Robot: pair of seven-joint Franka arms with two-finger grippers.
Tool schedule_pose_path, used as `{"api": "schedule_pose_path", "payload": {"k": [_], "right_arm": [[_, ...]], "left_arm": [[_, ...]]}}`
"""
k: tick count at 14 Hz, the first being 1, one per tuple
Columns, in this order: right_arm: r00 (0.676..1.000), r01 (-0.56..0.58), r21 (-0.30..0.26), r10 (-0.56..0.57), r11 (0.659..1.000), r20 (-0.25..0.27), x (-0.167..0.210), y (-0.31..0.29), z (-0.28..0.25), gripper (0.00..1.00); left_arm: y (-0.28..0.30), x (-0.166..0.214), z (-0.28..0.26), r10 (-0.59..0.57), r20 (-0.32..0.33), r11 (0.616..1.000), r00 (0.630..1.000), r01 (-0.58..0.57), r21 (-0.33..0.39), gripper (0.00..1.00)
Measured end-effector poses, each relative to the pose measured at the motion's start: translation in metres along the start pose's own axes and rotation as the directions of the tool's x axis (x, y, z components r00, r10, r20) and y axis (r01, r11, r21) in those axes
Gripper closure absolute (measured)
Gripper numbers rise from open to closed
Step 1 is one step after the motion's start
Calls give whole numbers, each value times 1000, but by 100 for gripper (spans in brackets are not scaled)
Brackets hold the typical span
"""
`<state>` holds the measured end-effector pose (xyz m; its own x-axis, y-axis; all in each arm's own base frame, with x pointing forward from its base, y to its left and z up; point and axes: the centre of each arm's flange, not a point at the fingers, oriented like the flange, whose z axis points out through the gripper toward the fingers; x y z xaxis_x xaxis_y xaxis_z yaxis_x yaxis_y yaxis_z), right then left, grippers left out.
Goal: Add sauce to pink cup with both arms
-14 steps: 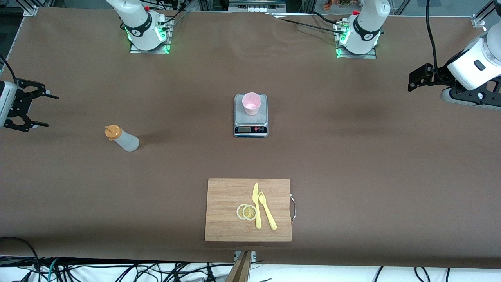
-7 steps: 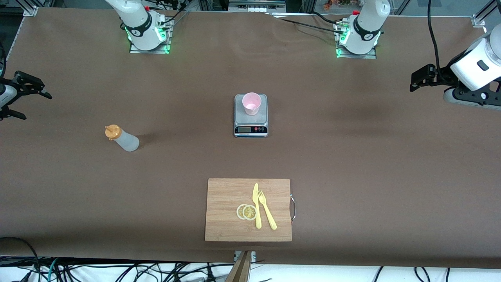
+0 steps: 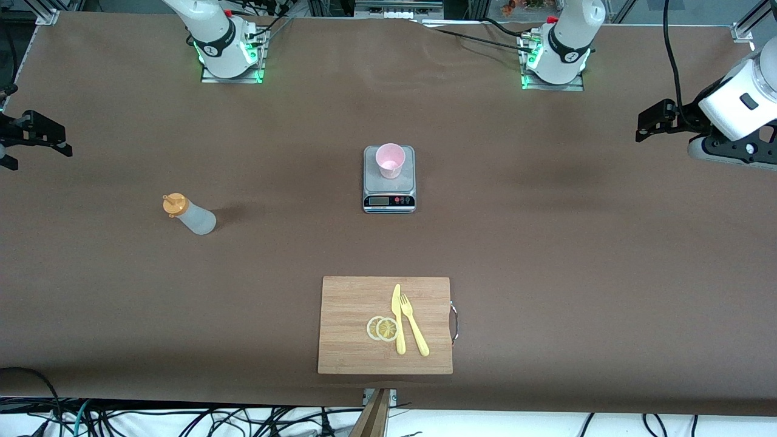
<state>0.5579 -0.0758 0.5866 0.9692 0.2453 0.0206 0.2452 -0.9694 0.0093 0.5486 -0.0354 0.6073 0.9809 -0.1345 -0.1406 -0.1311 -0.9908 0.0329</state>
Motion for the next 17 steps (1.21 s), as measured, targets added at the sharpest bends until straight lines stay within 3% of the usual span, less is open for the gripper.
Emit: {"api": "schedule_pose_path", "payload": {"k": [4,9,12,17], "right_arm": [[995,-97,1,97,995,-30,4,-31,-18,0],[990,-129,78,133,989,-51,1,-34,-28,0],[989,-131,93,137,987,-60,4,-33,-31,0],[987,-156,101,160,982,-30,8,-39,-24,0]], "left_arm": [[0,0,0,0,0,1000,1000,0,0,0],[0,0,0,0,0,1000,1000,0,0,0],[0,0,0,0,0,1000,1000,0,0,0],[-1,0,0,-2,0,1000,1000,2,0,0]]}}
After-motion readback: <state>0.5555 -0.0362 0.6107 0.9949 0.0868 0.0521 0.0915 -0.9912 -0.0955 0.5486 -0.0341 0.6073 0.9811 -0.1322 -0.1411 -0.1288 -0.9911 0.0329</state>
